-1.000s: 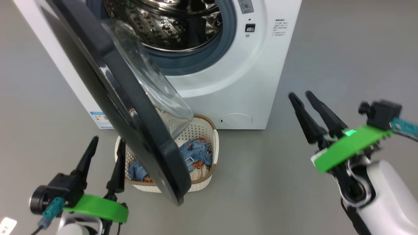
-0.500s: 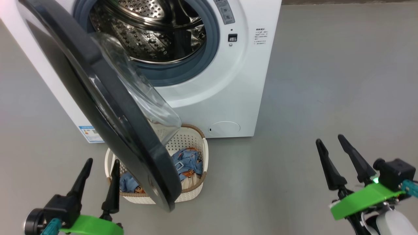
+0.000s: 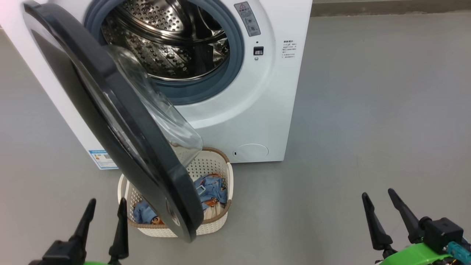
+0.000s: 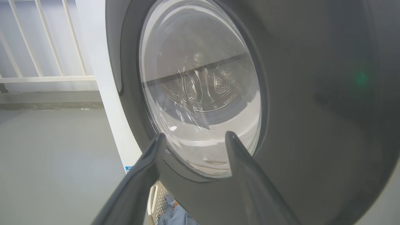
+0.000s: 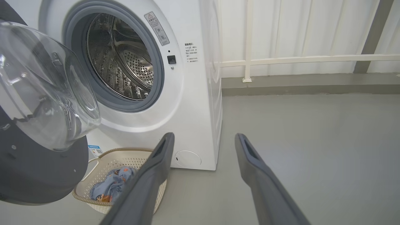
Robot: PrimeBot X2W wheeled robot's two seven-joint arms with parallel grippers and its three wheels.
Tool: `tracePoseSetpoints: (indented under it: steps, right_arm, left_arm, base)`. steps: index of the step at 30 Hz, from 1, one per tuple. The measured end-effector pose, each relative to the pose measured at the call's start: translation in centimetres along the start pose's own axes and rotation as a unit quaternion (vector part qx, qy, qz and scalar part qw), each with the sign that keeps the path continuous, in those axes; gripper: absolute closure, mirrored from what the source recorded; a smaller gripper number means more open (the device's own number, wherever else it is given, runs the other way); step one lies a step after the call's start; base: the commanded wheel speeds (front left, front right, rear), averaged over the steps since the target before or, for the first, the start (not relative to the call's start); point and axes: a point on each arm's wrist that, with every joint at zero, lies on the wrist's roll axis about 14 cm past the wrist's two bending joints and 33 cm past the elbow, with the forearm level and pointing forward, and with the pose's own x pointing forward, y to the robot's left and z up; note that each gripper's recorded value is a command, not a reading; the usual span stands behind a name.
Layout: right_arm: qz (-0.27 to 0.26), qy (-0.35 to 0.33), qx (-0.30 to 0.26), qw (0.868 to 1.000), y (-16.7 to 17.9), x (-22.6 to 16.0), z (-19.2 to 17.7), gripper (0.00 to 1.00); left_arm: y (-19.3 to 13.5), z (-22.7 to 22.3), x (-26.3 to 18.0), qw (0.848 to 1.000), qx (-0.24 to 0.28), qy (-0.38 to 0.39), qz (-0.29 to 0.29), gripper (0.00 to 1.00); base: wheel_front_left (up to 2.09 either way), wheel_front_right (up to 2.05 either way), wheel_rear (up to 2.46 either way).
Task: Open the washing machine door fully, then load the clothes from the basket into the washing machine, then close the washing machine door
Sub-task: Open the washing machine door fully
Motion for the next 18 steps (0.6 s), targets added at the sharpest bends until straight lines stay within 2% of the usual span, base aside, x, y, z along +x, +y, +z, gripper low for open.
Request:
tracePoseSetpoints:
  steps: [18]
  right_arm:
    - [-0.002,-0.008,-0.022,1.0,0.9,-0.7,0.2,0.0]
  left_arm:
    - [0.7,-0.8,-1.5,1.0,-0.002,0.014,0.021,0.0]
  base:
    - [0.0,0.0,0.0]
